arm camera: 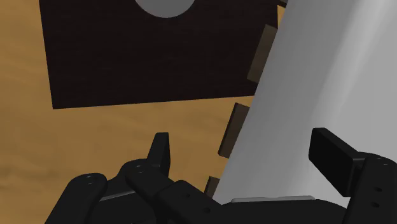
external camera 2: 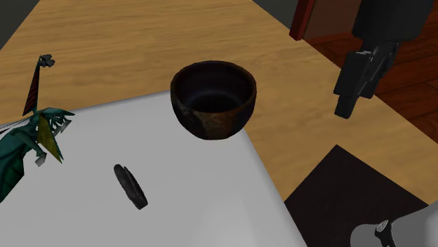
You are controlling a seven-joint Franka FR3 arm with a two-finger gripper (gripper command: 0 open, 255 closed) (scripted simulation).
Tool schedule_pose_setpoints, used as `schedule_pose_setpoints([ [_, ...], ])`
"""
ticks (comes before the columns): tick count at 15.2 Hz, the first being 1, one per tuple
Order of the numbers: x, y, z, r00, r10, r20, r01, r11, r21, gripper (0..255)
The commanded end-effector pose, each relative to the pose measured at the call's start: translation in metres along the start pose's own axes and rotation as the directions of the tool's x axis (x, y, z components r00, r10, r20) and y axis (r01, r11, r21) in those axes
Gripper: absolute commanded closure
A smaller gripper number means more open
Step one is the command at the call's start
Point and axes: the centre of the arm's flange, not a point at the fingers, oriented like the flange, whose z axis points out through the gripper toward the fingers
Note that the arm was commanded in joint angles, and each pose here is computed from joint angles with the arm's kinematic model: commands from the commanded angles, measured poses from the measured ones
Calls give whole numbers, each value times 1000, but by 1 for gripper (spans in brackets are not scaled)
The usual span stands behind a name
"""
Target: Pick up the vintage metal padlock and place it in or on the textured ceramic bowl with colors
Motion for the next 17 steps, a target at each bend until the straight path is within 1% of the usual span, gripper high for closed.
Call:
schedule_pose_setpoints([
  [1,0,0,0,1000,0,0,0,1000,0,0],
  [17,67,-207,-10,998,23,-63,-27,998,-63,0],
])
